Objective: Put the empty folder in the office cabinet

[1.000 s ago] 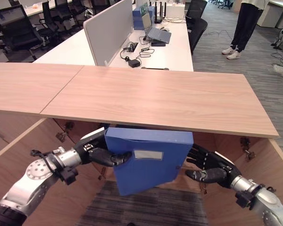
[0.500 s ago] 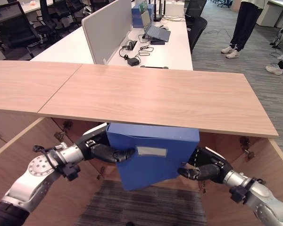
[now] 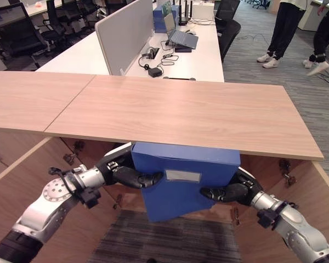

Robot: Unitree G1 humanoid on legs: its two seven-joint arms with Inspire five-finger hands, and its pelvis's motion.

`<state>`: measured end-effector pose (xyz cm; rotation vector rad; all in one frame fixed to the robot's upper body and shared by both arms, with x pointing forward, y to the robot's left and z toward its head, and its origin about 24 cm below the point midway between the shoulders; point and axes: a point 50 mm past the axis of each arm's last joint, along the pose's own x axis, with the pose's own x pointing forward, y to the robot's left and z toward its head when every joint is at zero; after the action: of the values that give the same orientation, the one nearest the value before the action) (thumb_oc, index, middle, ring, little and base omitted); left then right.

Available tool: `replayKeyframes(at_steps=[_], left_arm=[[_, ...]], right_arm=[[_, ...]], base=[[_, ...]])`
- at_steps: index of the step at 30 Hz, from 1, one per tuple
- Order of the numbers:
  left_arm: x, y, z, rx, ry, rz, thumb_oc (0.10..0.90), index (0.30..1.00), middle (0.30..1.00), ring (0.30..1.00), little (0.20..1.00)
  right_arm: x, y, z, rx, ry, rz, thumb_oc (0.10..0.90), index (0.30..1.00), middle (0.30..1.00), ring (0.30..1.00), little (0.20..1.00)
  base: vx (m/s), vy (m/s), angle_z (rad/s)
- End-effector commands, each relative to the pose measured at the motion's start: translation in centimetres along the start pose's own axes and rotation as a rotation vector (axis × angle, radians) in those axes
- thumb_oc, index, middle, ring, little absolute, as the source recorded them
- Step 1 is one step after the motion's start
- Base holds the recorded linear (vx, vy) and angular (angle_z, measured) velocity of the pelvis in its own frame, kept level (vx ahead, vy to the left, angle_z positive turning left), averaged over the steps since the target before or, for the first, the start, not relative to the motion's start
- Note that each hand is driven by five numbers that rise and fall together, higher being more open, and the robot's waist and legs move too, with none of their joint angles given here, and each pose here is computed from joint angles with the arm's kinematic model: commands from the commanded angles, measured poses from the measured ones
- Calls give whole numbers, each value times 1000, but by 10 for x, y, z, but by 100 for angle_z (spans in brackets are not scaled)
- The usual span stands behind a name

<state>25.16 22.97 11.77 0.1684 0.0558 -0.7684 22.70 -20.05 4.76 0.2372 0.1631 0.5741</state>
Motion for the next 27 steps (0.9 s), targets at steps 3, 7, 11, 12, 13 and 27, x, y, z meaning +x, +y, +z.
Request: replayKeyframes(at_steps=[3, 7, 11, 12, 13, 27], left_arm=[[45, -20, 63, -8, -413, -155, 400, 300, 300, 300, 300], [56, -26, 67, -47, -473, -160, 400, 300, 300, 300, 300], [62, -30, 69, -67, -493, -167, 400, 300, 300, 300, 300], [62, -30, 69, -67, -493, -167, 400, 300, 300, 300, 300], [63, -31, 68, -80, -499, -165, 400, 300, 300, 300, 300], [63, -33, 63, -120, -508, -160, 400, 300, 300, 300, 300]], right_arm=[[43, 35, 59, 18, -340, 215, 800, 900, 900, 900, 900], [52, 45, 44, 73, -304, 246, 800, 900, 900, 900, 900], [58, 50, 39, 84, -282, 260, 800, 900, 900, 900, 900], [58, 50, 39, 84, -282, 260, 800, 900, 900, 900, 900], [59, 51, 37, 87, -278, 263, 800, 900, 900, 900, 900], [61, 51, 33, 116, -250, 276, 400, 300, 300, 300, 300]], base=[[0, 0, 0], [0, 0, 0], [0, 0, 0], [0, 0, 0], [0, 0, 0], [0, 0, 0]])
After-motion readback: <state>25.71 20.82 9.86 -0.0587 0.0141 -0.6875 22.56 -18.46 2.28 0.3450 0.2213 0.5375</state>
